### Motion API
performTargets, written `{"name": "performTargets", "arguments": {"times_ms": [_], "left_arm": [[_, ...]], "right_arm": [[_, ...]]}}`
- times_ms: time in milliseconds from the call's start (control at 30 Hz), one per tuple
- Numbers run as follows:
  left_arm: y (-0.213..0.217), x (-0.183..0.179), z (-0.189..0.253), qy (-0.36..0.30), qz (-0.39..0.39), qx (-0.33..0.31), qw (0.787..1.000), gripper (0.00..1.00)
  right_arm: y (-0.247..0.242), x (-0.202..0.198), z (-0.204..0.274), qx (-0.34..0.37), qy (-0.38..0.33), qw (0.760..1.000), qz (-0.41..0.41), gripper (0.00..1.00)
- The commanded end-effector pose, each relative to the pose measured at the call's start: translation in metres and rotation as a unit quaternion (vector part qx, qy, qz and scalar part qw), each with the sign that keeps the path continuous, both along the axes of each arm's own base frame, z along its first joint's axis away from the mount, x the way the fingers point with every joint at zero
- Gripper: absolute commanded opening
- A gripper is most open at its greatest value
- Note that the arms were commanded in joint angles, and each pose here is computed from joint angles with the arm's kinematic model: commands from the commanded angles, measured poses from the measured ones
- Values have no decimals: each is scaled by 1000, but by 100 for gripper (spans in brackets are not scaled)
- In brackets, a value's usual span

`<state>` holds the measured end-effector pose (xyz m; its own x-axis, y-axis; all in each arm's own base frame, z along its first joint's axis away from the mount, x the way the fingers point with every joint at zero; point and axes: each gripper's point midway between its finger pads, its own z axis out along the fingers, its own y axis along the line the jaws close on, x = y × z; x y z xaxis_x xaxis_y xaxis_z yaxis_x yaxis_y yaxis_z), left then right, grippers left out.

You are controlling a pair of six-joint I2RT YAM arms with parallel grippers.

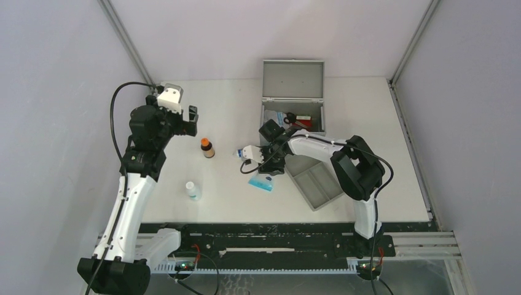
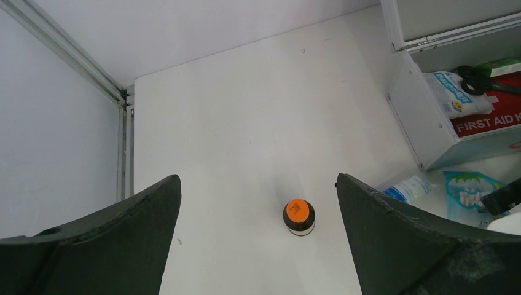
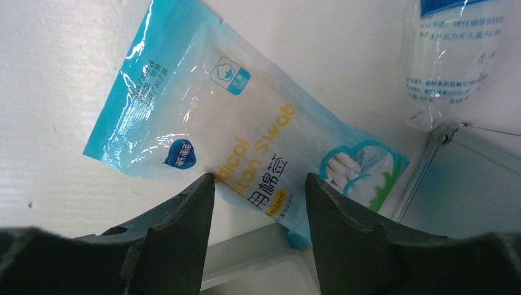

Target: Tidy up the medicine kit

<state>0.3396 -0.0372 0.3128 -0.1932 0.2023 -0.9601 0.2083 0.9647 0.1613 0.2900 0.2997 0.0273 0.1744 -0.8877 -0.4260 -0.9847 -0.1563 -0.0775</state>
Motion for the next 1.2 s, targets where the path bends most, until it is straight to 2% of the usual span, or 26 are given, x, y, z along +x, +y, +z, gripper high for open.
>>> {"name": "performTargets", "arguments": {"times_ms": [0, 133, 267, 367, 567, 800, 933, 1033, 1167], "left_arm": [[-2, 0, 2, -12, -7, -3, 1000, 100], [-2, 0, 1, -10, -8, -3, 1000, 100], [-3, 0, 1, -10, -11, -5, 1000, 100], [-3, 0, 1, -10, -12, -5, 1000, 100], [-4, -1, 3, -12, -12, -5, 1000, 100], [-3, -2, 4, -14, -12, -5, 1000, 100], [-4, -1, 4, -14, -13, -4, 1000, 100], [-3, -1, 3, -14, -12, -3, 1000, 100], [-2, -2, 3, -14, -9, -1, 1000, 100]], "right_arm": [[22, 0, 7, 19, -7, 1000, -22, 52], [35, -18, 6, 22, 2, 999, -45, 45], [44, -31, 8, 11, -14, 996, -91, 43], [51, -51, 13, 15, 14, 992, -122, 43], [60, -93, 34, 44, 113, 985, -123, 48], [49, -129, 48, 45, 181, 980, -62, 59], [47, -113, 57, 70, 149, 985, -45, 61], [51, -91, 65, 100, 90, 991, -18, 66], [53, -66, 64, 101, 15, 995, 18, 75]]}}
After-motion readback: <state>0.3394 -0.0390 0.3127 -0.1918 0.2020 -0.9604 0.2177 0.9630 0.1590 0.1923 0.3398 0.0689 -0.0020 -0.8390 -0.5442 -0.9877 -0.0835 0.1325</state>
